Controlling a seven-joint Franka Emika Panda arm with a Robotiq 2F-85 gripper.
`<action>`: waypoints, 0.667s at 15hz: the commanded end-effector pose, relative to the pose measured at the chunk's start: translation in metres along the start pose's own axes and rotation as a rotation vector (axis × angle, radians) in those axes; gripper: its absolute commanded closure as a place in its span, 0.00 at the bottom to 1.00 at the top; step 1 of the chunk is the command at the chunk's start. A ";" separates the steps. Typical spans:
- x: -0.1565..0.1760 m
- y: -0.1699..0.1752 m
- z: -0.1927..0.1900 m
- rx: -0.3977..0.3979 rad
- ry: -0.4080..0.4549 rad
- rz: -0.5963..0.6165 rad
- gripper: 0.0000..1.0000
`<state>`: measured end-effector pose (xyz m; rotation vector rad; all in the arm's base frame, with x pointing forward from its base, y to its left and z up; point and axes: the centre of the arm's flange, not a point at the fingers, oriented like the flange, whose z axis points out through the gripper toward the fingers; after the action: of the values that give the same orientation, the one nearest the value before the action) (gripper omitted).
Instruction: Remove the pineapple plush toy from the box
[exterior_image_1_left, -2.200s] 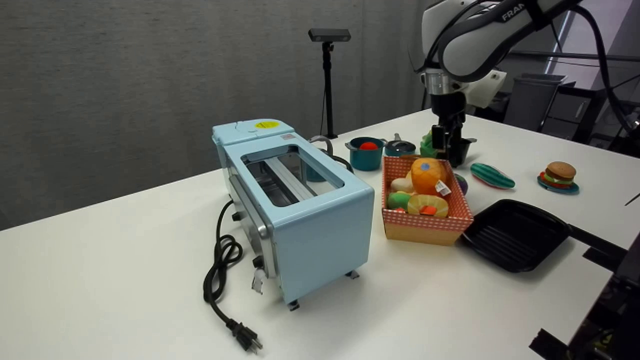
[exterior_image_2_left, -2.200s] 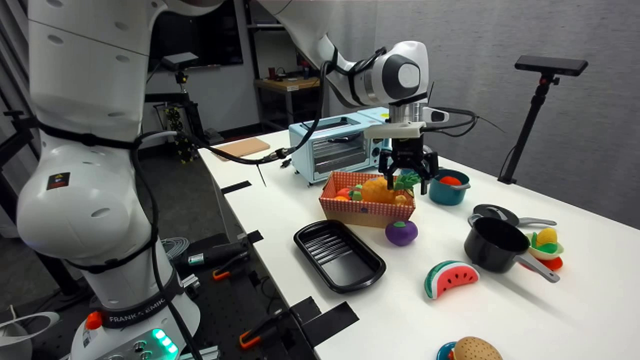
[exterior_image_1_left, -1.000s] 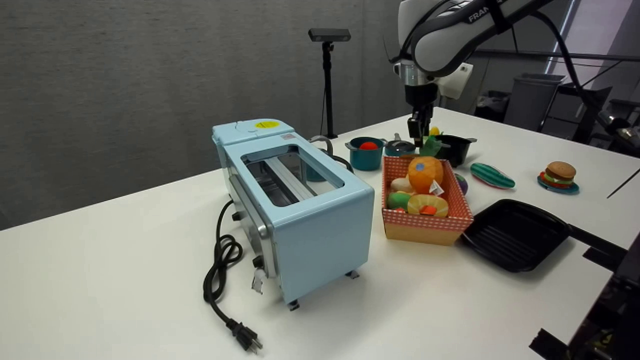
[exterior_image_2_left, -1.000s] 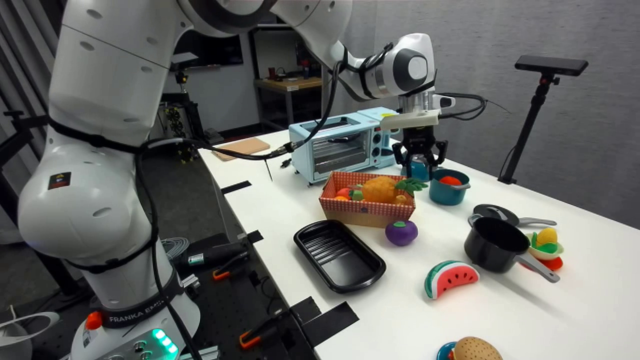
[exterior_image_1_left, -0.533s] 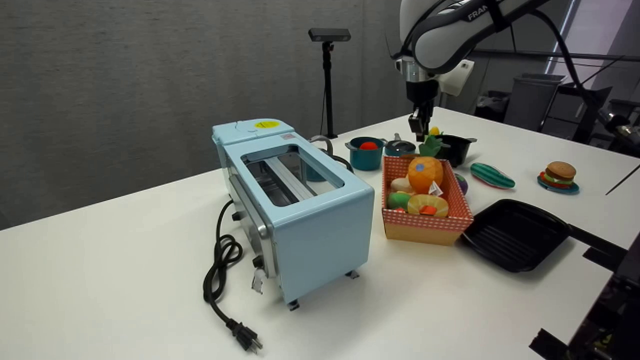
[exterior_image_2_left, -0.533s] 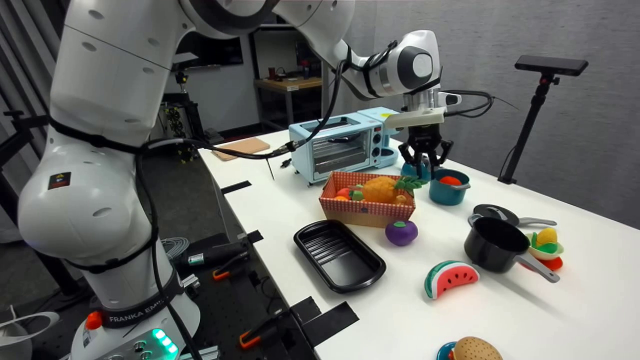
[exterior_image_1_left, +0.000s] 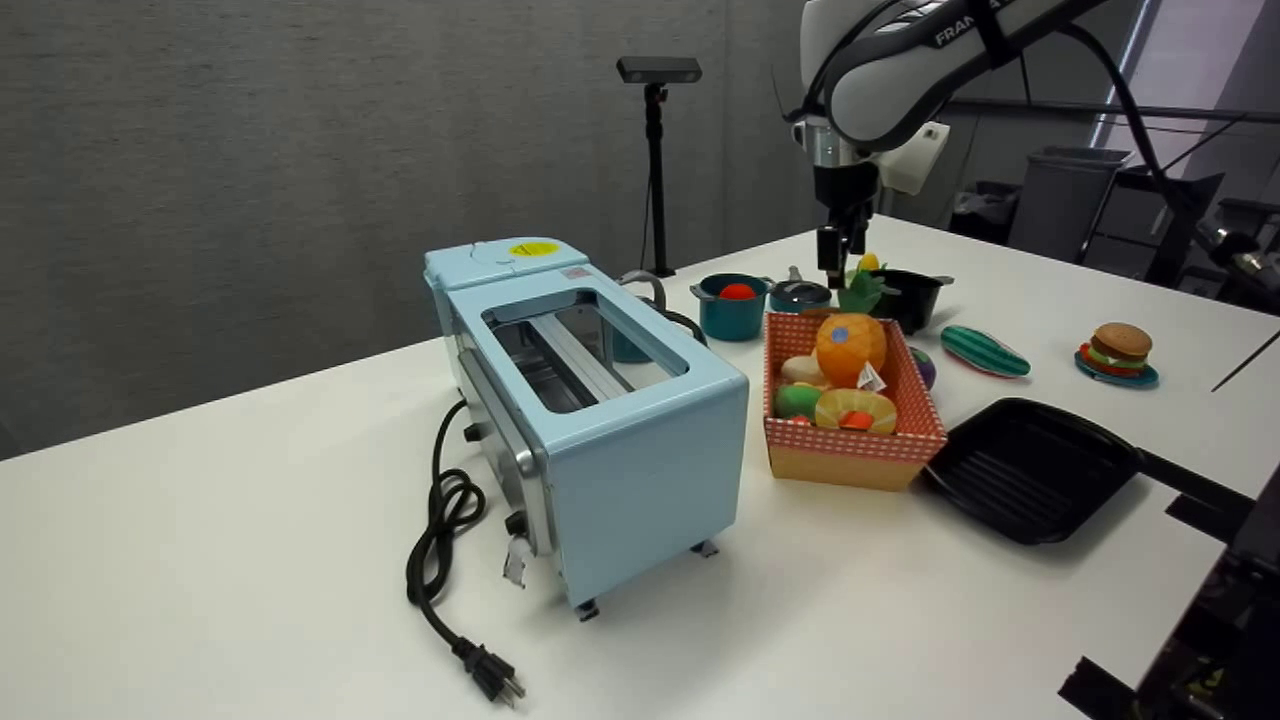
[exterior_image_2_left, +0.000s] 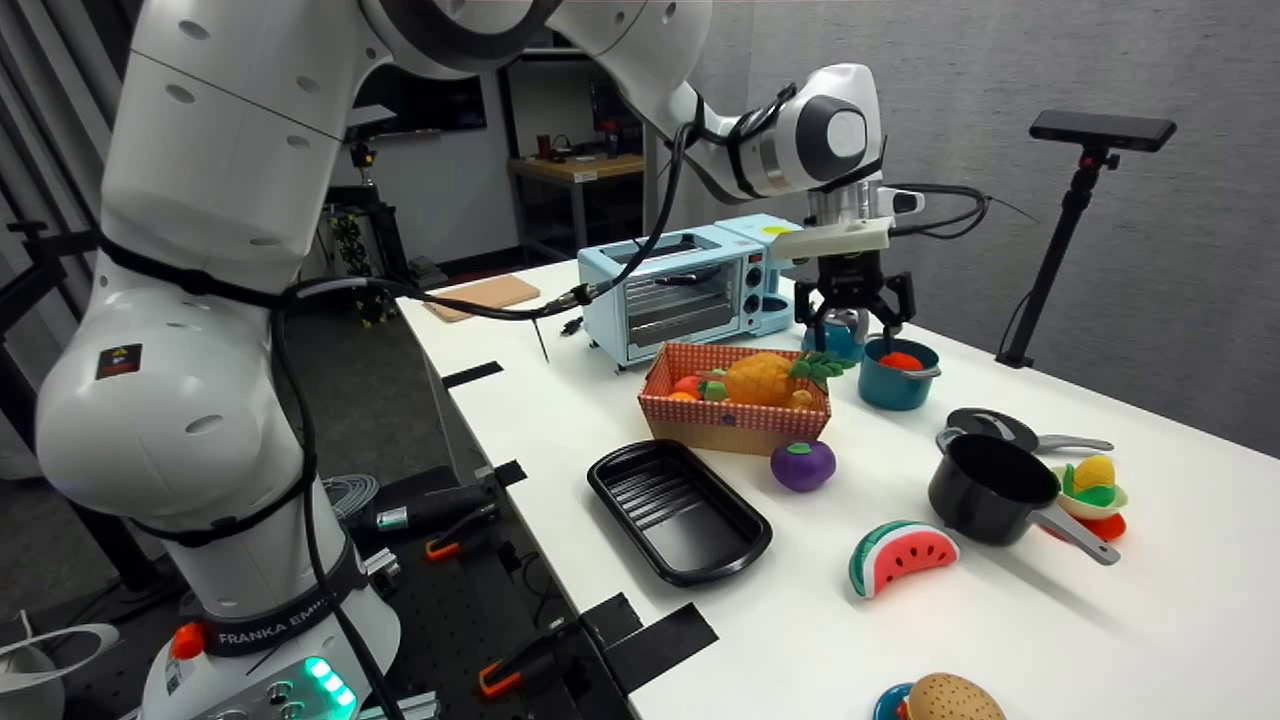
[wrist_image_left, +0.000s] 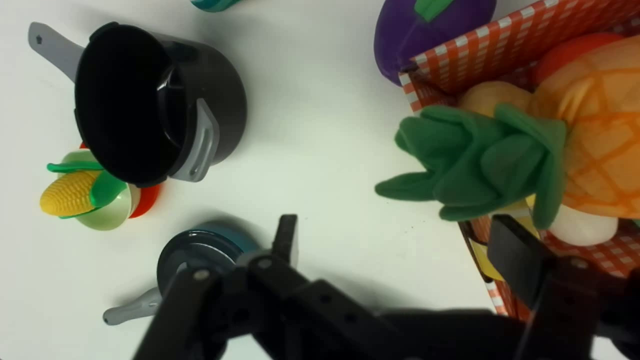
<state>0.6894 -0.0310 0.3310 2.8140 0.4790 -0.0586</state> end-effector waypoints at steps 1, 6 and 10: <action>-0.005 -0.003 0.005 -0.023 0.003 0.009 0.00; -0.019 -0.006 0.023 0.000 -0.023 0.030 0.00; -0.034 -0.004 0.041 0.001 -0.050 0.070 0.00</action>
<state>0.6731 -0.0409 0.3002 2.8252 0.4270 -0.1264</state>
